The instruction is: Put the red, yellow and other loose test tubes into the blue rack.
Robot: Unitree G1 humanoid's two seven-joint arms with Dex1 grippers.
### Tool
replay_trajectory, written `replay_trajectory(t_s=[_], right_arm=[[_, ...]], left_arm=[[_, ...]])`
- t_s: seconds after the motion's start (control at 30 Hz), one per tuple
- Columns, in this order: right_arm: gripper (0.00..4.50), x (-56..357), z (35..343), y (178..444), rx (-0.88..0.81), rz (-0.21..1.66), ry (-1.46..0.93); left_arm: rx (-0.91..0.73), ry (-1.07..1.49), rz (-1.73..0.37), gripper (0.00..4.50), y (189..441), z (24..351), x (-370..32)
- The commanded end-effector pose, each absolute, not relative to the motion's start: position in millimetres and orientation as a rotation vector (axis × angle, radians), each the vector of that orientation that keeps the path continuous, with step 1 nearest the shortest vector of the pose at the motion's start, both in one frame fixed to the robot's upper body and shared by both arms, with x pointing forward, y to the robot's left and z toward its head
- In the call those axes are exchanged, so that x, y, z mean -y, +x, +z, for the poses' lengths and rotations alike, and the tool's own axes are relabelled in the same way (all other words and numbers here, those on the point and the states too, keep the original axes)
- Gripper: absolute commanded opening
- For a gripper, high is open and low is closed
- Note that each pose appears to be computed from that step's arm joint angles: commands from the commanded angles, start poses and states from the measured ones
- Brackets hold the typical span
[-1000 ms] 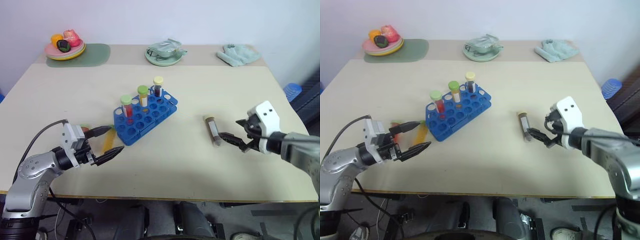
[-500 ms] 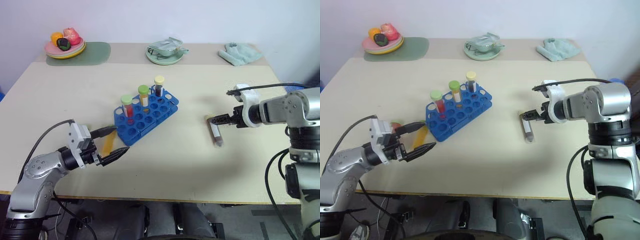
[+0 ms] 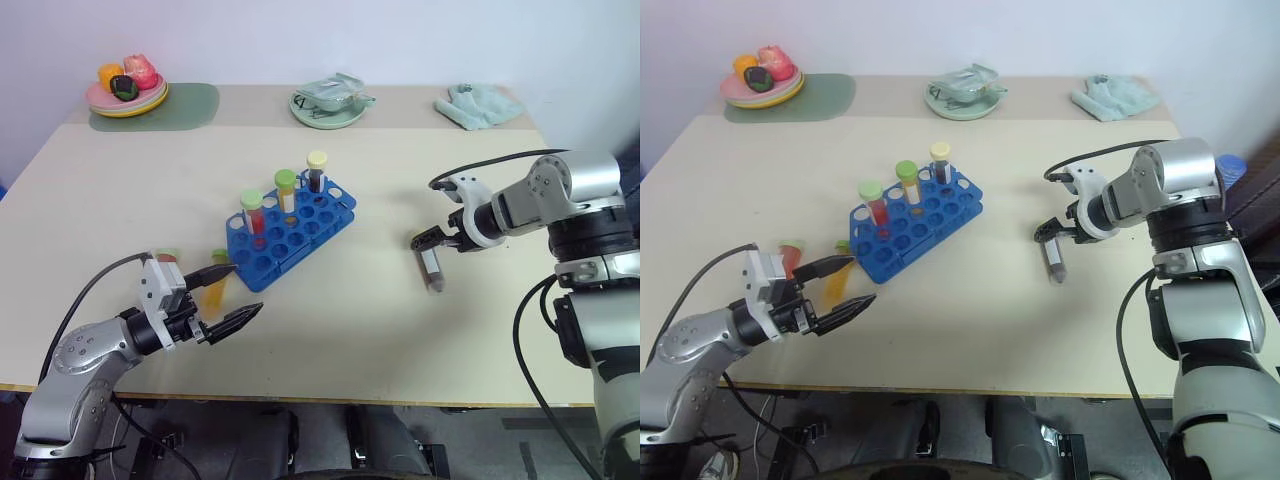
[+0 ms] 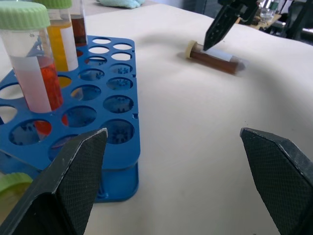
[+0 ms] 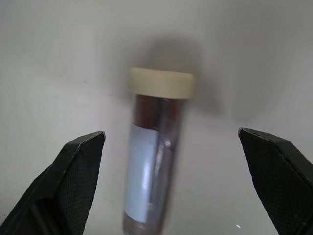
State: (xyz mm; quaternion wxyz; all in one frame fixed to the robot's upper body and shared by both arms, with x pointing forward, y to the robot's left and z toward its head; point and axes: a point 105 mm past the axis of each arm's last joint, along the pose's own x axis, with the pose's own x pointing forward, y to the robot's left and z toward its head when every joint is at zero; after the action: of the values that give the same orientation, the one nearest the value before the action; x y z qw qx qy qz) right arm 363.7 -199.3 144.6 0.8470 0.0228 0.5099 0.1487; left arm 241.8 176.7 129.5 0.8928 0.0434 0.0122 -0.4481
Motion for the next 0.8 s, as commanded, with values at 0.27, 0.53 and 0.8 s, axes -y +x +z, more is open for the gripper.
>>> replay_trajectory(t_s=[0.27,0.53,0.8], right_arm=[[4.5,190,157,376,-1.063,0.28,0.072],[3.66,199,144,376,-1.079,0.234,0.056],[0.75,193,128,369,-1.106,0.257,0.022]], left_arm=[[0.0,0.106,-0.927,4.45,236,137,-174],[-0.003,0.11,-0.914,4.5,234,136,-176],[0.005,0.103,-0.888,4.5,236,140,-180]])
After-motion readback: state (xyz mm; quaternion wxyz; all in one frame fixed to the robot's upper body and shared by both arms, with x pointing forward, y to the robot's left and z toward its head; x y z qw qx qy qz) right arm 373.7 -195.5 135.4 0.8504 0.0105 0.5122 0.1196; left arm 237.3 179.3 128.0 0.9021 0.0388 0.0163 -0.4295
